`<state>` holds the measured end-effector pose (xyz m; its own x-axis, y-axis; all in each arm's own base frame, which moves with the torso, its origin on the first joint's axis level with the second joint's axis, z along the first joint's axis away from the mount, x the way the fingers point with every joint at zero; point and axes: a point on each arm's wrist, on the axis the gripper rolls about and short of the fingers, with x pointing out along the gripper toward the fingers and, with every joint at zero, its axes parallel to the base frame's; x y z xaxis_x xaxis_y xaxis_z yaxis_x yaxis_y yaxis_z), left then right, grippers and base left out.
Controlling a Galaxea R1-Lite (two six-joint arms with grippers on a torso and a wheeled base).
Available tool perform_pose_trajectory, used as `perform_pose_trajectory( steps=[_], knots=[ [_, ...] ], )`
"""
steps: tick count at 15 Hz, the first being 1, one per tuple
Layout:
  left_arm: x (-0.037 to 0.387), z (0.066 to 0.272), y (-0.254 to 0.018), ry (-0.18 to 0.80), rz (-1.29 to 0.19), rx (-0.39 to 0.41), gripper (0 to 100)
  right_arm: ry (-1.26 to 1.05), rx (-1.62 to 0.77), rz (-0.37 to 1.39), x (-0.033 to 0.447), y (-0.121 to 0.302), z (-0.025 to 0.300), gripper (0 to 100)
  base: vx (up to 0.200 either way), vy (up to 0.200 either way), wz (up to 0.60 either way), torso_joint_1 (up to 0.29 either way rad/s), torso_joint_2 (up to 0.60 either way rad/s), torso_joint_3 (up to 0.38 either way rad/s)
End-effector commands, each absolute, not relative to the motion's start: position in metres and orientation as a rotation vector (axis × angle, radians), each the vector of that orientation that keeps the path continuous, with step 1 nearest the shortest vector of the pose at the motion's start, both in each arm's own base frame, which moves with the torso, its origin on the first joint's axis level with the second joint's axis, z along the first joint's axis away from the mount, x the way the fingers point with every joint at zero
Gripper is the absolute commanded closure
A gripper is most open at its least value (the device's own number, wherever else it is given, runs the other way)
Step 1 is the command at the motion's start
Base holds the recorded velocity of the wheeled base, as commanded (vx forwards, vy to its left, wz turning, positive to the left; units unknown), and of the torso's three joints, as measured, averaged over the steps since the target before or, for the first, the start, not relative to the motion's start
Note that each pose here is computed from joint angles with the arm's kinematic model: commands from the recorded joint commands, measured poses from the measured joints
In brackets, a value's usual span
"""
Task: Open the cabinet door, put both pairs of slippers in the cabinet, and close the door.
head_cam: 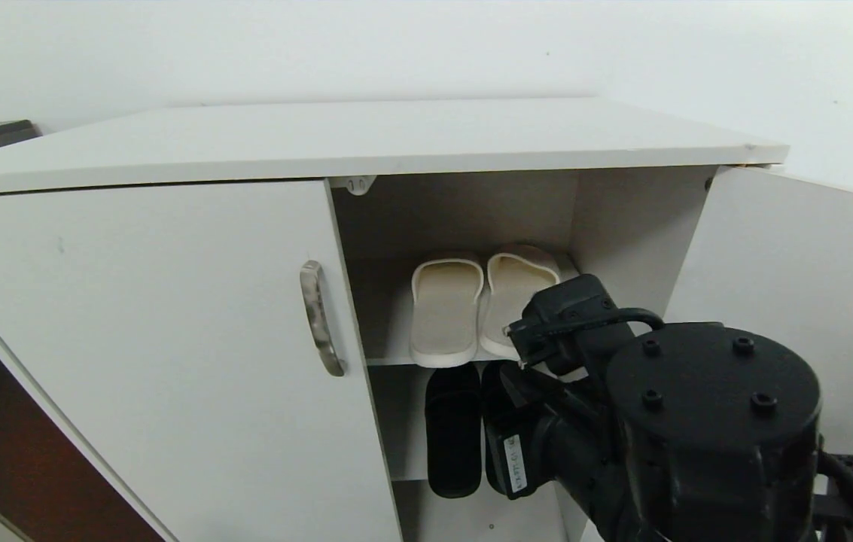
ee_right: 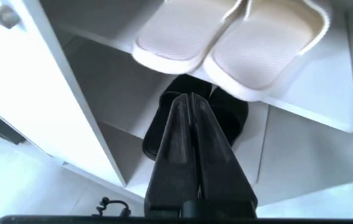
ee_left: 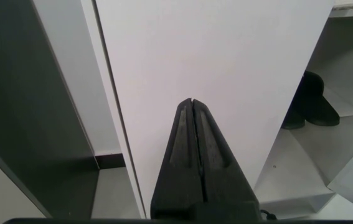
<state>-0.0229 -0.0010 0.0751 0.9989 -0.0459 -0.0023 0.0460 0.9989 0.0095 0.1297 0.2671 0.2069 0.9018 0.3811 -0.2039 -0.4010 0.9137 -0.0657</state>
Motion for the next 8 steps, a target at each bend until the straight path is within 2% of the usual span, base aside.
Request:
perform_pose_trajectory(
  steps=[1,6,8],
  knots=[
    [-0.0228,0.0752,-0.001,0.003,-0.046,0.009,100,0.203,-0.128,0.406,0.1289,0.2665,0.1998,100,0.0,0.0,0.0,0.0,0.0,0.0],
    [-0.0228,0.0752,-0.001,0.003,-0.046,0.009,100,0.201,-0.121,0.401,0.1328,0.2709,0.1951,100,0.0,0.0,0.0,0.0,0.0,0.0],
    [-0.0228,0.0752,-0.001,0.003,-0.046,0.009,100,0.206,-0.127,0.396,0.1345,0.2713,0.1929,100,-0.2,0.0,0.0,0.005,0.0,0.002]
  ],
)
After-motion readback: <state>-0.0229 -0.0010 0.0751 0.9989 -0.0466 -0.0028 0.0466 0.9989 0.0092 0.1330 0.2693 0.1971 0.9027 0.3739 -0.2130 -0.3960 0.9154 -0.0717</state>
